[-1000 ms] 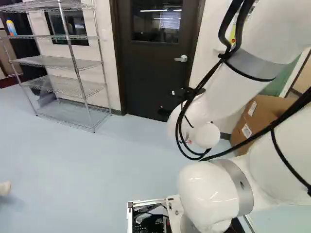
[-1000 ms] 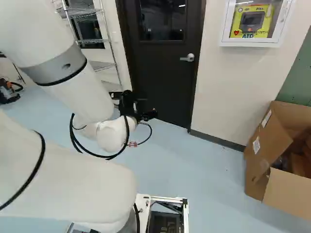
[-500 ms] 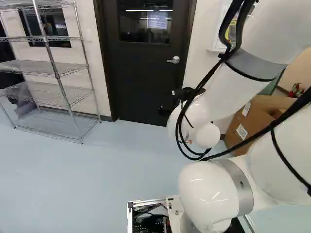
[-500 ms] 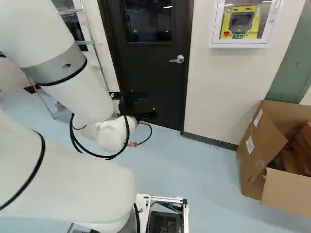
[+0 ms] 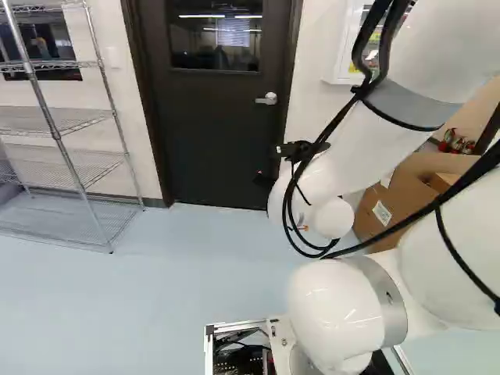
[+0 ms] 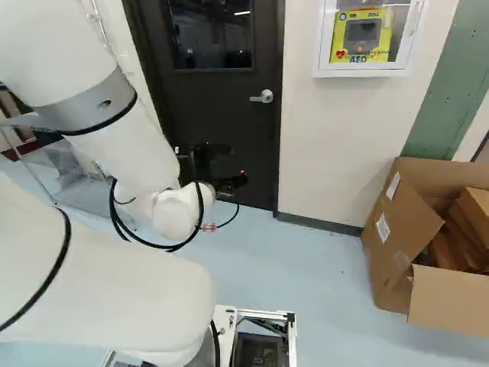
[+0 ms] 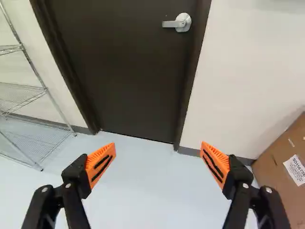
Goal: Open the door and move inside
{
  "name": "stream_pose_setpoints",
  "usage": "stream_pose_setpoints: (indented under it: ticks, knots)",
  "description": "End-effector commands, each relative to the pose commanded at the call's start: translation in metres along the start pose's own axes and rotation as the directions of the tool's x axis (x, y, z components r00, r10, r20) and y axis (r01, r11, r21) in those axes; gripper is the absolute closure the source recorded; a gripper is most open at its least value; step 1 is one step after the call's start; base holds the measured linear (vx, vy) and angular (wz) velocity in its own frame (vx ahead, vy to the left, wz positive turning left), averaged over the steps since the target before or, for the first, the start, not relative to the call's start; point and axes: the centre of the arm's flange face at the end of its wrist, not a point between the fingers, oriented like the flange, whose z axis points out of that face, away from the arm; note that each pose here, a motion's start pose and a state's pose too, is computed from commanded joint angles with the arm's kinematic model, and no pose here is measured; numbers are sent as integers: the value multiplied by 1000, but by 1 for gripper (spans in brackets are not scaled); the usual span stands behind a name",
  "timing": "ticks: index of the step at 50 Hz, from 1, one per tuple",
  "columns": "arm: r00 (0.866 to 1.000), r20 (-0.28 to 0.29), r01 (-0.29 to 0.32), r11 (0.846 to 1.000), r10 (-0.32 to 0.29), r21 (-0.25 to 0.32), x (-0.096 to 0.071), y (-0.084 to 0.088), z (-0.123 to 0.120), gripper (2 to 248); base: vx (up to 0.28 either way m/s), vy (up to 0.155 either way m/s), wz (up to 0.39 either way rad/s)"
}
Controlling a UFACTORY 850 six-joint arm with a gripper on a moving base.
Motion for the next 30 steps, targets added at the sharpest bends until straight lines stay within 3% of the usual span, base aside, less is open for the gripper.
stream_pose_setpoints:
  ticks: [21,30]
  knots:
    - [1000,0,0,1000,0,0,0,0,0,3,162,8,-192]
    - [1000,0,0,1000,0,0,0,0,0,3,157,38,-35]
